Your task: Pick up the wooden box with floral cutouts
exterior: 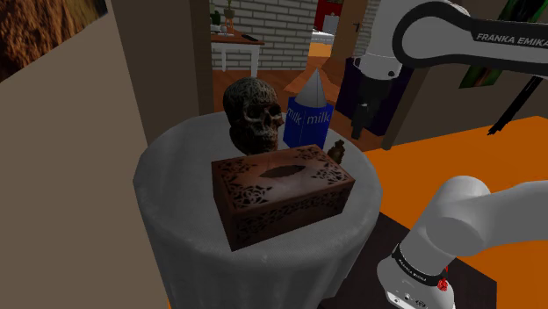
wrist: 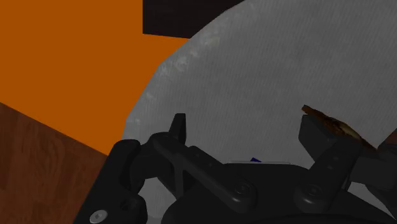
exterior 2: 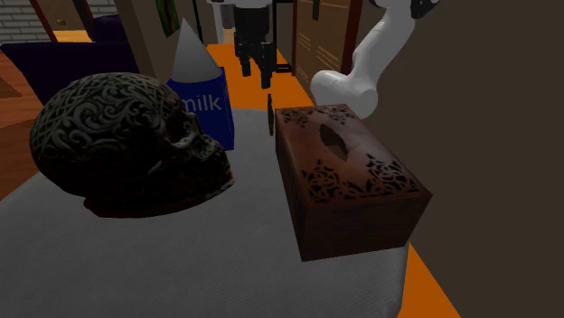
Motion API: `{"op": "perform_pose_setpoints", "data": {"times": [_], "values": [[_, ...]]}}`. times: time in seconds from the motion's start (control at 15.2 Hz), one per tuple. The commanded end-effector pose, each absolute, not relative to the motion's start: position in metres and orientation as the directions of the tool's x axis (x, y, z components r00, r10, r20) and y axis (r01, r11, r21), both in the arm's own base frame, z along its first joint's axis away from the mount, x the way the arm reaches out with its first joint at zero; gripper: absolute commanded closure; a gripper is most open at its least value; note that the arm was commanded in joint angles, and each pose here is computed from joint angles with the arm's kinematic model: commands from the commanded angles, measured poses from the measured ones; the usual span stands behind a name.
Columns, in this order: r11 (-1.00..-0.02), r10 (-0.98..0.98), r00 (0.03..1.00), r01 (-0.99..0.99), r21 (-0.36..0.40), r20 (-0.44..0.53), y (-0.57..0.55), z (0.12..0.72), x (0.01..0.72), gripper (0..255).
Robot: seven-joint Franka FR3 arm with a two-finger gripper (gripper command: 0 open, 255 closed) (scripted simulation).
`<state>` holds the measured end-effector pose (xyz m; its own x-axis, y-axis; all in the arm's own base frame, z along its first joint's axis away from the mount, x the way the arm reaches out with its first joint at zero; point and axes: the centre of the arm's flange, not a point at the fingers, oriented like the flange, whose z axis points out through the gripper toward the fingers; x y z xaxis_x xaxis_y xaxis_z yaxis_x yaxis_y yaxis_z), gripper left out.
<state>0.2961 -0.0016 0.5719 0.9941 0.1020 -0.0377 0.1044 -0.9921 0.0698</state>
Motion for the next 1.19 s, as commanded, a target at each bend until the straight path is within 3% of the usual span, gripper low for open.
{"op": "perform_pose_setpoints", "data": {"times": [0.0,0.53,1.12], "values": [[-0.992,0.102,0.994,0.104,0.070,-0.038,-0.002,0.572,0.296,0],[-0.939,0.341,0.940,0.341,0.038,-0.029,0.096,0.579,0.319,0],[-0.812,0.584,0.812,0.584,0.006,-0.011,0.209,0.592,0.316,0]]}}
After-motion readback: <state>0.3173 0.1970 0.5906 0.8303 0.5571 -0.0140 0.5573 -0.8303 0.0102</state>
